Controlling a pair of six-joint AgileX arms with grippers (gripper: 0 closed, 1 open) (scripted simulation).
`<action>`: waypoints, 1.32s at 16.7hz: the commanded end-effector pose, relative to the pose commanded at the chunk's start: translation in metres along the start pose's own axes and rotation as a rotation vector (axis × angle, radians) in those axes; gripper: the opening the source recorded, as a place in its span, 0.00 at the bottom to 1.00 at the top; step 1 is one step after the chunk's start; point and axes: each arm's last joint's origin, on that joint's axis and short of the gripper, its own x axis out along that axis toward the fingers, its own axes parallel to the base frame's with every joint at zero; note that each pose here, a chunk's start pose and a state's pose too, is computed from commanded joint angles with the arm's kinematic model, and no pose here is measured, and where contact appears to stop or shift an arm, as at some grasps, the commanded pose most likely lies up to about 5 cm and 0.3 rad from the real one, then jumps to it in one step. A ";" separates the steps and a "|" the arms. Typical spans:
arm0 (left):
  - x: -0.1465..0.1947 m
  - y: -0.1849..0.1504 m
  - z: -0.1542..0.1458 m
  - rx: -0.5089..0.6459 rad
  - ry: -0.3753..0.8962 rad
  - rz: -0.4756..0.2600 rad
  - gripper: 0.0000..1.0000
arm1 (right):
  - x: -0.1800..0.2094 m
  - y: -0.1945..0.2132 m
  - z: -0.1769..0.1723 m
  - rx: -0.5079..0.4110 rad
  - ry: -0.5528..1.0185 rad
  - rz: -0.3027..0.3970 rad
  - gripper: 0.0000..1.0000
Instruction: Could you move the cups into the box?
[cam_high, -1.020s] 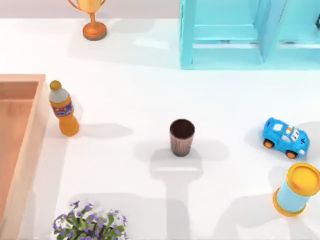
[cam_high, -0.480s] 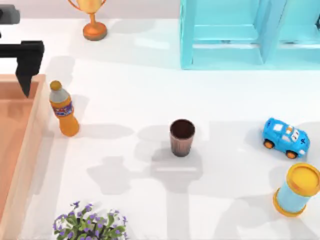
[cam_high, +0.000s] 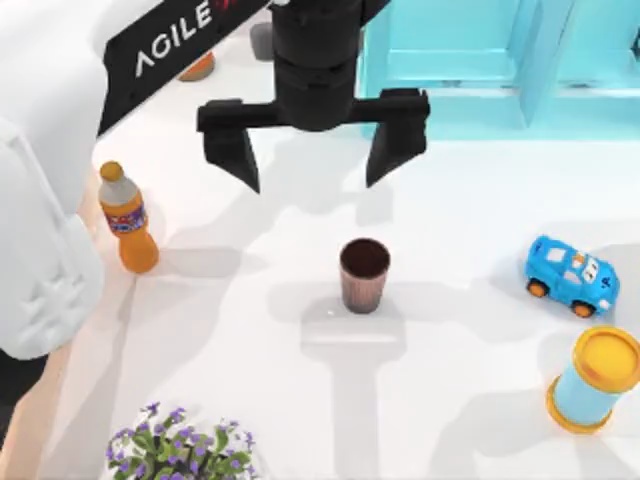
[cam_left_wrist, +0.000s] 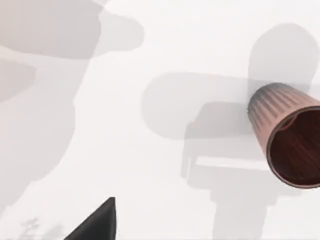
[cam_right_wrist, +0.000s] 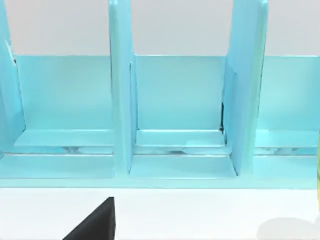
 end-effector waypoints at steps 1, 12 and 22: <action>0.005 -0.022 -0.009 -0.003 -0.010 -0.003 1.00 | 0.000 0.000 0.000 0.000 0.000 0.000 1.00; 0.025 -0.067 -0.029 -0.012 -0.040 -0.017 1.00 | 0.000 0.000 0.000 0.000 0.000 0.000 1.00; 0.116 -0.068 -0.027 -0.012 -0.040 -0.017 1.00 | 0.000 0.000 0.000 0.000 0.000 0.000 1.00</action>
